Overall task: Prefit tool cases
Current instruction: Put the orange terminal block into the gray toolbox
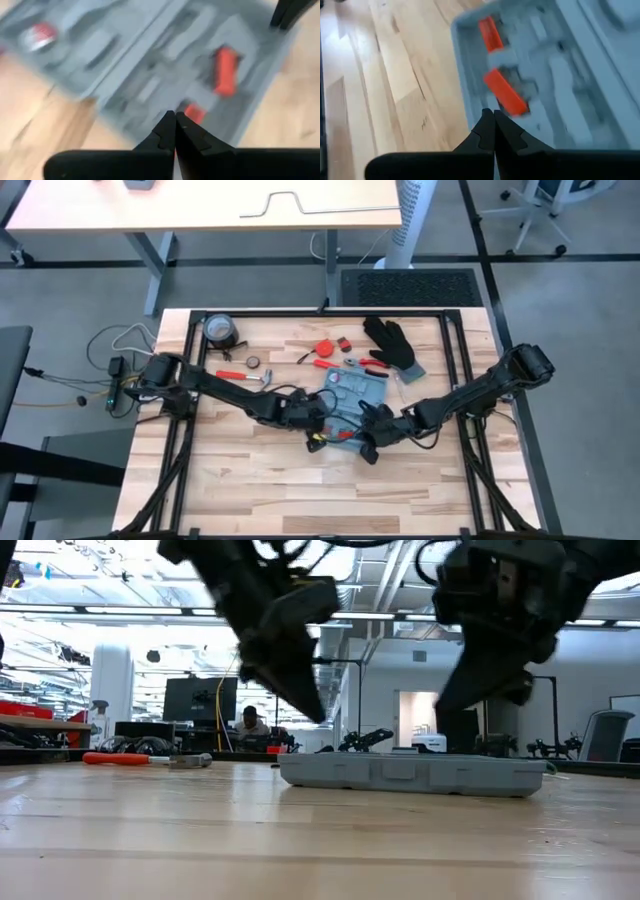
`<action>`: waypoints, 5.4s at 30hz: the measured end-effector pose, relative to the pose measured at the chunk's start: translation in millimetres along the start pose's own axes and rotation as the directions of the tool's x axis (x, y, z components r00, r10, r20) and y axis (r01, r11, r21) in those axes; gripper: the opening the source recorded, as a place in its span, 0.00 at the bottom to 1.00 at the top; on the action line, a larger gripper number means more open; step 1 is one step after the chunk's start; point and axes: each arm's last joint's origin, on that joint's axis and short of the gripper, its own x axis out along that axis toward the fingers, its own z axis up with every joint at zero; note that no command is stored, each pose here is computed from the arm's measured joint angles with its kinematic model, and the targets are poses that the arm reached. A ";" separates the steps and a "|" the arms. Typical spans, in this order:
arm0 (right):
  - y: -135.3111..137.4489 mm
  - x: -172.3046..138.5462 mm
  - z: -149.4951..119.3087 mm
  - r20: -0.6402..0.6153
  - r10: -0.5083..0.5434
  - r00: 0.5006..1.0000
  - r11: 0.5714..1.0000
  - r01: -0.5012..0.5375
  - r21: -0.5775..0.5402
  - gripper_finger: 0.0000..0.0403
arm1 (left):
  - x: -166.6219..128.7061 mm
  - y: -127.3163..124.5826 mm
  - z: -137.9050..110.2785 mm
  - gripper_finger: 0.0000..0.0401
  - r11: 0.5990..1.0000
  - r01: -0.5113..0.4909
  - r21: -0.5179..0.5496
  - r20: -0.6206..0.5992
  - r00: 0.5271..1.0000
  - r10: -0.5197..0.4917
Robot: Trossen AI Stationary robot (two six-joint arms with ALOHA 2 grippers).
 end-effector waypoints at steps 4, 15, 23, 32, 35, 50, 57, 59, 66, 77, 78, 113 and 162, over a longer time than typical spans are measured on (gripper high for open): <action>0.2 8.0 8.1 0.013 -0.017 1.000 0.989 0.018 -0.149 0.03 | -8.1 7.0 -27.6 0.00 0.997 -0.005 -0.077 0.002 1.000 0.005; 5.3 17.2 18.0 -0.025 0.086 0.996 0.847 -0.086 -0.524 0.38 | 1.5 10.4 -54.3 0.00 0.974 0.129 -0.185 0.084 0.990 -0.115; -6.2 30.9 20.5 -0.059 0.039 0.998 0.900 -0.060 -0.432 0.49 | 8.4 -2.9 -58.8 0.00 0.949 0.229 -0.219 0.087 0.973 -0.214; 10.0 24.2 27.0 -0.050 0.070 0.996 0.916 -0.084 -0.392 0.13 | 18.0 -26.5 -67.4 0.00 0.904 0.352 -0.242 0.131 0.935 -0.330; 15.5 22.2 23.5 -0.072 0.069 0.995 0.918 -0.091 -0.386 0.03 | 17.6 -26.3 -68.1 0.00 0.907 0.347 -0.241 0.130 0.937 -0.324; 21.3 37.2 1.3 -0.153 0.062 0.986 0.940 -0.109 -0.323 0.00 | 16.9 -27.6 -67.0 0.00 0.898 0.361 -0.250 0.150 0.931 -0.333; 23.5 46.6 -1.1 -0.170 0.081 0.982 0.947 -0.129 -0.295 0.00 | 16.6 -28.4 -68.0 0.00 0.899 0.360 -0.249 0.146 0.932 -0.333; 23.6 47.1 -1.3 -0.169 0.082 0.982 0.947 -0.129 -0.295 0.00 | 16.5 -28.5 -68.0 0.00 0.899 0.360 -0.249 0.146 0.932 -0.332; 18.5 49.0 4.0 -0.162 0.071 0.984 0.953 -0.116 -0.281 0.00 | 16.4 -28.7 -68.0 0.00 0.899 0.359 -0.249 0.148 0.932 -0.331; 18.1 44.9 11.6 -0.133 0.089 0.987 0.955 -0.122 -0.270 0.00 | 16.5 -28.6 -68.2 0.00 0.900 0.356 -0.252 0.143 0.933 -0.329; 18.5 44.1 12.1 -0.129 0.092 0.987 0.955 -0.125 -0.270 0.00 | 16.5 -28.5 -68.3 0.00 0.900 0.355 -0.252 0.142 0.934 -0.329; 6.5 66.5 17.1 -0.157 0.128 0.979 0.957 -0.164 -0.238 0.00 | 16.1 -28.4 -69.7 0.00 0.908 0.340 -0.247 0.133 0.940 -0.315; -12.9 47.9 20.7 -0.163 0.191 0.968 0.979 -0.201 -0.043 0.00 | 16.6 -28.1 -70.4 0.00 0.913 0.328 -0.243 0.134 0.944 -0.303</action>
